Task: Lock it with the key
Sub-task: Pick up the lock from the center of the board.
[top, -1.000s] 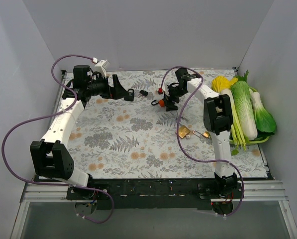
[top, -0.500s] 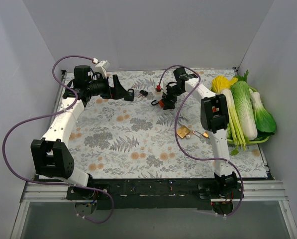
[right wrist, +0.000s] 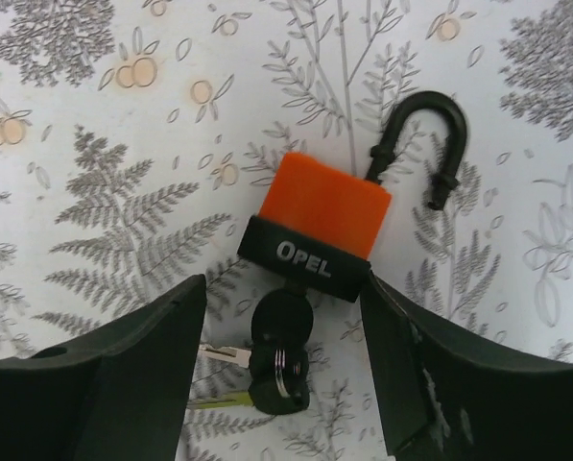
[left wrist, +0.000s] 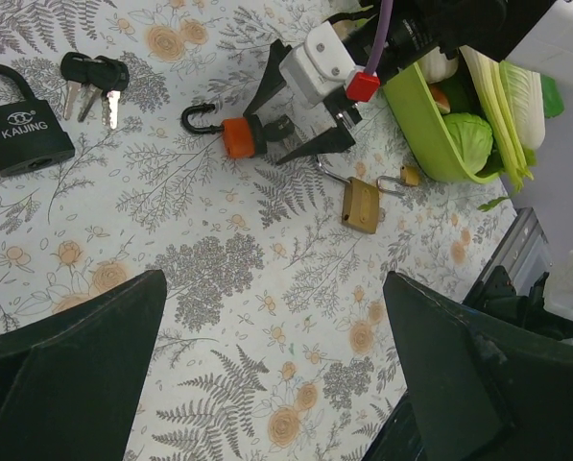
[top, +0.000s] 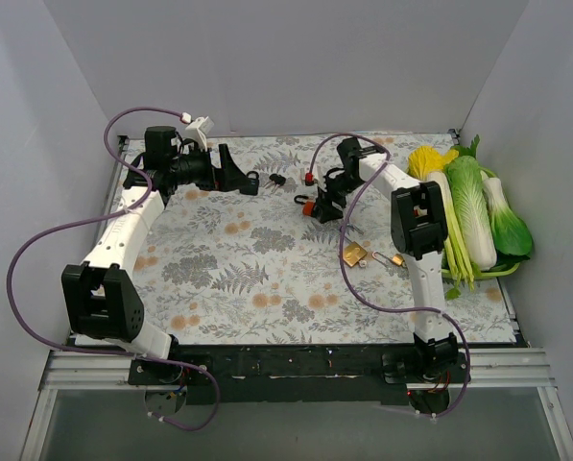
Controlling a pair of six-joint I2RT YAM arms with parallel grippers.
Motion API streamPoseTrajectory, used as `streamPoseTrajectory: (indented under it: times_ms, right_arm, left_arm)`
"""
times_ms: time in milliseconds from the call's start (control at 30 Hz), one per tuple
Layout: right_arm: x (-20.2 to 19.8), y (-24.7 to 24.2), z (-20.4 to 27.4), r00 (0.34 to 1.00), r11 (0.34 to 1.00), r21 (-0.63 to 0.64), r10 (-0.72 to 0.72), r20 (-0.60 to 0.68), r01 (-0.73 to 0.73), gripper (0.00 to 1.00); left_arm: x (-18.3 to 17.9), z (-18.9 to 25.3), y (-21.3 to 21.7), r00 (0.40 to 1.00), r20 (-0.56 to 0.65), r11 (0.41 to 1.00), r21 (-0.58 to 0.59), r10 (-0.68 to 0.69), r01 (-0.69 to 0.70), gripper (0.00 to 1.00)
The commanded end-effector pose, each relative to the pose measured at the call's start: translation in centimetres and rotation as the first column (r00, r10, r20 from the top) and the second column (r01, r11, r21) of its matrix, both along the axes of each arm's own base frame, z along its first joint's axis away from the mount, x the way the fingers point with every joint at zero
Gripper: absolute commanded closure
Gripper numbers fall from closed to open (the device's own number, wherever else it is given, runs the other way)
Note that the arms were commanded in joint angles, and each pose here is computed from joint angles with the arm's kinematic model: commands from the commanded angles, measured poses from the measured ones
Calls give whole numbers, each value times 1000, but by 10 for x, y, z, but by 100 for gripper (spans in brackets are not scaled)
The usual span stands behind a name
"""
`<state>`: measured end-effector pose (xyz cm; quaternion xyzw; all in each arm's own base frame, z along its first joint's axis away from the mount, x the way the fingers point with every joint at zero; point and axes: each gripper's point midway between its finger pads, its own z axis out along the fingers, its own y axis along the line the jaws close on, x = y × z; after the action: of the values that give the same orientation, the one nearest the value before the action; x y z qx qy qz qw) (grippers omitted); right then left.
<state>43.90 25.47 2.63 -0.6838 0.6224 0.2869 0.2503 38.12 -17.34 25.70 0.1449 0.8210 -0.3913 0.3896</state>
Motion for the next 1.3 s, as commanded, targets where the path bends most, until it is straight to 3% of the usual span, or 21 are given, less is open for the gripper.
streamPoseTrajectory:
  times_ms: [0,200,467,667,767,867,900,933,1167,1267]
  right_arm:
    - [-20,-4,3,995,997,-42,-74,-70,71,23]
    - [-5,7,8,971,974,-44,-227,-70,224,14]
    - [-2,15,1,951,956,-56,-292,-100,287,18]
    - [-7,12,-13,954,956,-102,-286,-87,277,33]
    - [-9,11,-15,954,955,-108,-286,-94,276,49]
    - [-10,17,0,956,961,-76,-273,-109,266,77]
    - [-9,20,9,958,963,-59,-266,-106,261,95]
    - [-12,21,16,961,967,-49,-253,-114,249,99]
    - [-59,34,116,973,980,128,-124,-192,151,99]
    - [-81,34,147,971,975,180,-92,-222,134,99]
  left_arm:
    - [2,13,-3,999,31,999,-32,-19,20,2]
    - [5,14,-2,1000,27,999,-35,-1,2,2]
    - [4,12,1,999,29,1000,-22,21,-20,2]
    - [8,8,4,998,22,999,-10,51,-51,2]
    - [5,10,1,999,21,999,-29,38,-38,2]
    - [4,13,1,999,33,999,-39,38,-36,2]
    - [4,12,1,999,36,999,-39,37,-36,2]
    - [4,15,1,998,50,999,-38,36,-34,2]
    - [-3,13,6,990,141,1000,6,-18,17,2]
    - [-14,15,-2,958,239,987,44,-160,154,2]
